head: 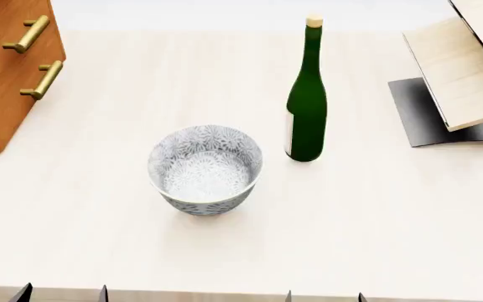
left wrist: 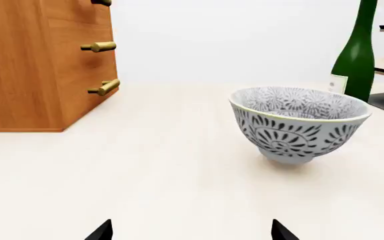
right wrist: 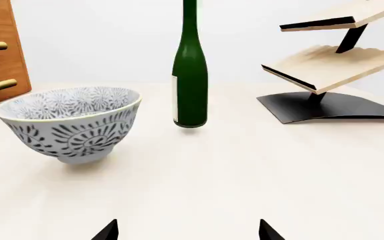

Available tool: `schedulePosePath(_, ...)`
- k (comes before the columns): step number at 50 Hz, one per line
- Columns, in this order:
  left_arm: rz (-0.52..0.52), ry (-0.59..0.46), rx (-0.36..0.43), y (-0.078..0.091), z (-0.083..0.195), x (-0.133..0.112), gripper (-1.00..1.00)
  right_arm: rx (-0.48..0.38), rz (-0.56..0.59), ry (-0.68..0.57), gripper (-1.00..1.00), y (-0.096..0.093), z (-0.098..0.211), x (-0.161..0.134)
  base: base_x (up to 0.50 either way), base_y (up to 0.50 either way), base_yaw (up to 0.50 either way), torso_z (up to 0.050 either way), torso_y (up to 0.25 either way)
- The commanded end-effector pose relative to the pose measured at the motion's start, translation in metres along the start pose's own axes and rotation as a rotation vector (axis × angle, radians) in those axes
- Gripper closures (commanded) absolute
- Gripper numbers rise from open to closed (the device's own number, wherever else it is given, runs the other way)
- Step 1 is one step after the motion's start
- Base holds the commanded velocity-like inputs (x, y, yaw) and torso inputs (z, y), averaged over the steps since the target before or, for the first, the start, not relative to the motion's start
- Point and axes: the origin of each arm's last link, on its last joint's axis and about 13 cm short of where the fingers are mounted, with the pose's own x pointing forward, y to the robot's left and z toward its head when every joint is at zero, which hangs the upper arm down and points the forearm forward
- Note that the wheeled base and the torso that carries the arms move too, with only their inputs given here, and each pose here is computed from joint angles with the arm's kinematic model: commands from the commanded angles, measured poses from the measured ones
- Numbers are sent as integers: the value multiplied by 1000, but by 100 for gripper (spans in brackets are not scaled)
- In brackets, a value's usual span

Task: Put the wine bottle on the wine rack.

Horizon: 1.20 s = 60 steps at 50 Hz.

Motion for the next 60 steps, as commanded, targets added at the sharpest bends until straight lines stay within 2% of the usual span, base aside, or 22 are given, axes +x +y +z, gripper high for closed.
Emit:
schedulePosePath(1,0,0,0,0,-2,2,-100,0,0,0,-100,0,-1,1,0,0,0,0,0)
schedulePosePath(17,-12,-18,14,-2,4,-2,-100,-2,0,-4,-100,0,3,-2,0,0,0,0,0)
schedulePosePath(28,14,-168,64,1,33,-14,-100,14,11,-152,-100,0,42,-19,0,0,0,0,0)
schedulePosePath(34,16,-229,62,1,47,-22,-100,13,11,-232,-100,1,61,-31,0,0,0,0,0)
schedulePosePath(38,19,-305,34,2,63,-30,-100,22,21,-289,-100,1,72,-40,0,0,0,0,0)
schedulePosePath(46,27,-419,15,3,79,-42,-100,73,32,-384,-100,1,86,-50,0,0,0,0,0)
schedulePosePath(54,43,-513,20,4,93,-54,-100,47,10,-510,-100,1,95,-58,0,0,0,0,0)
schedulePosePath(59,44,-551,34,3,96,-57,-100,40,13,-547,-100,1,97,-61,0,0,0,0,0)
schedulePosePath(60,64,-568,73,2,97,-58,-100,43,14,-548,-100,1,97,-61,0,0,0,0,0)
